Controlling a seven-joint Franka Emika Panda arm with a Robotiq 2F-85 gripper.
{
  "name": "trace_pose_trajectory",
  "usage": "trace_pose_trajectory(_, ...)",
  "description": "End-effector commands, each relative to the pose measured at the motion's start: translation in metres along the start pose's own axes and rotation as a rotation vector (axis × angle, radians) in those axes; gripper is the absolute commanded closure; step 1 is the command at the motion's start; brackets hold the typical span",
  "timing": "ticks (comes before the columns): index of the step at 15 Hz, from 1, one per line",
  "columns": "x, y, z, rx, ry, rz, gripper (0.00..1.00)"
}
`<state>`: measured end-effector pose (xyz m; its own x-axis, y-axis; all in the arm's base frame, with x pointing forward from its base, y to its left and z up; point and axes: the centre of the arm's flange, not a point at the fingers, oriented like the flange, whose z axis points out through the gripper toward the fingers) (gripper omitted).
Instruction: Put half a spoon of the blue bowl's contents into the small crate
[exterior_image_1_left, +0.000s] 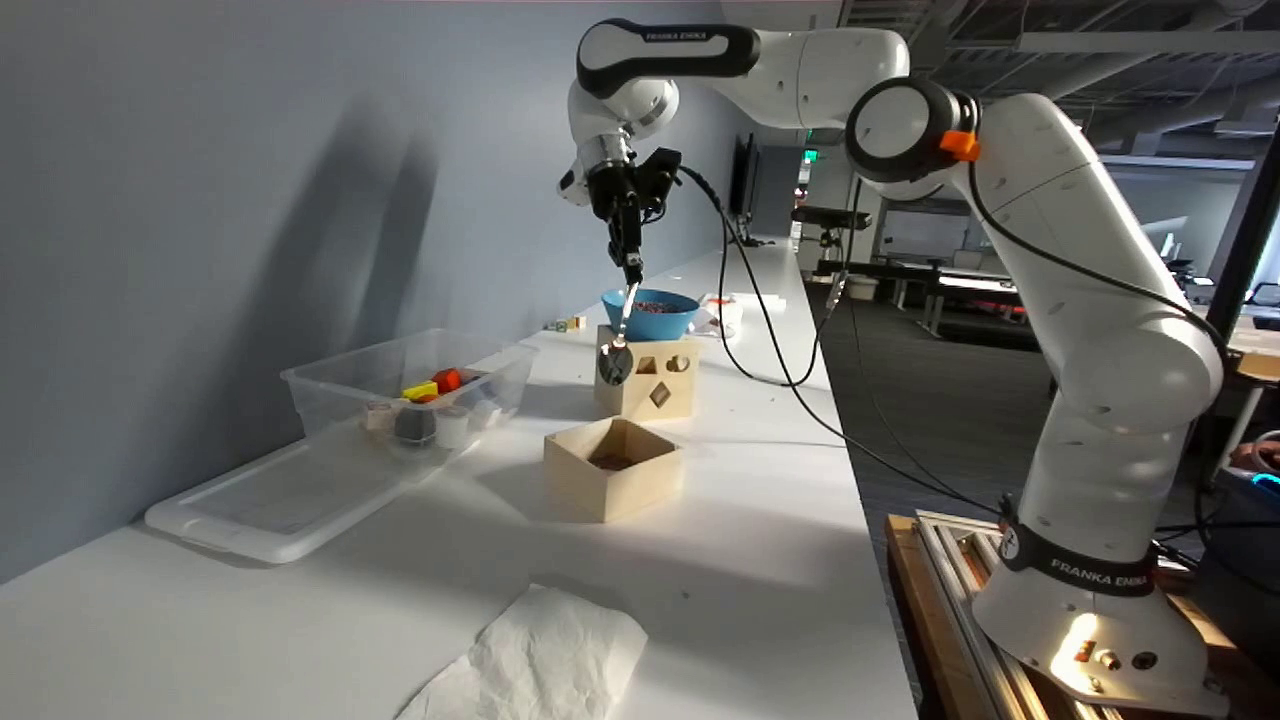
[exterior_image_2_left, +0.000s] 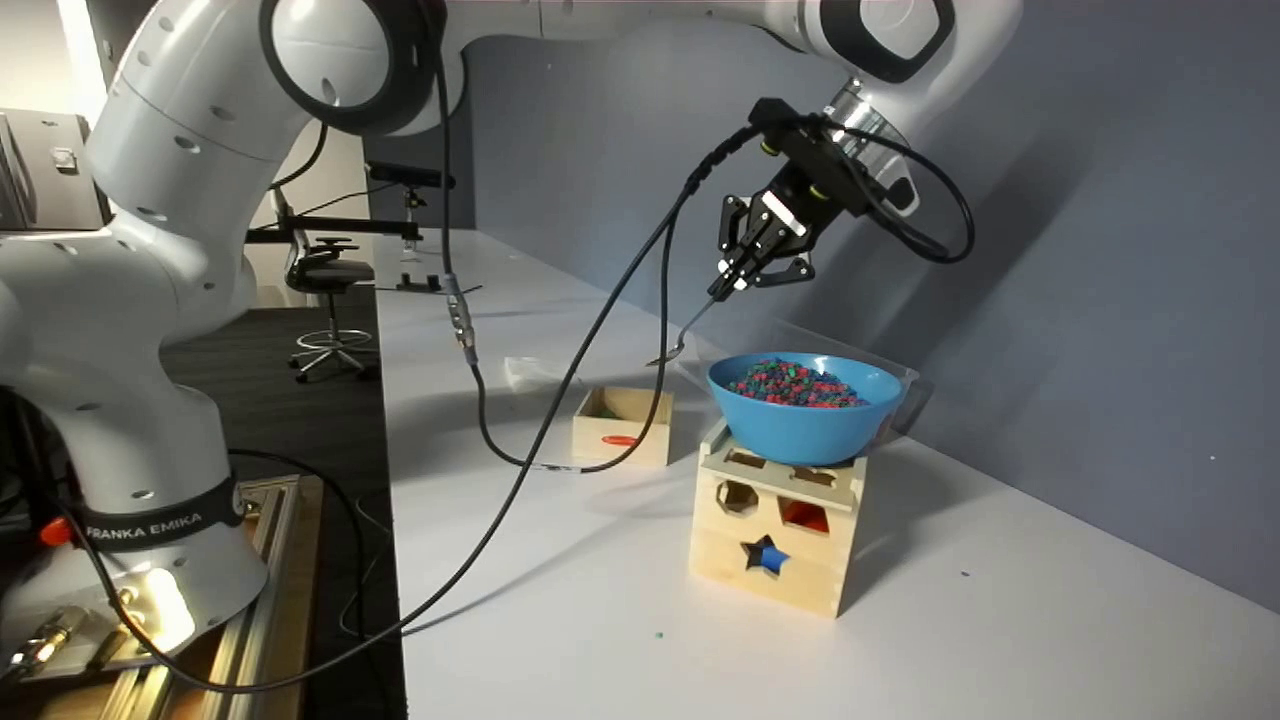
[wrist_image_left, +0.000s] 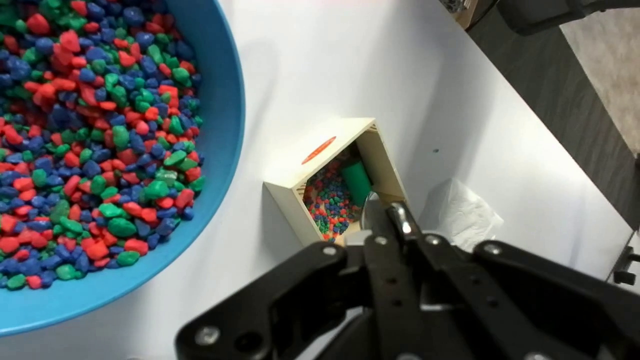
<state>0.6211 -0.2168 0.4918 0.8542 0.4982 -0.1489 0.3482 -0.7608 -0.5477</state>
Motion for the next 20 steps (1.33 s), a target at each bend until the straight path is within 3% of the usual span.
trace_pose_trajectory(1,-0.012,-0.011,0.007,-0.053,0.01,-0.003,0.99)
trace_pose_trajectory(8,-0.008,-0.02,0.002,-0.101,0.016,-0.035,0.99)
trace_pose_trajectory(14,-0.013,-0.02,-0.004,-0.032,0.048,-0.054,0.99)
trace_pose_trajectory(18,-0.045,-0.009,-0.04,0.082,0.205,-0.061,0.99)
trace_pose_trajectory(20,-0.084,0.0,-0.067,0.106,0.317,-0.04,0.99)
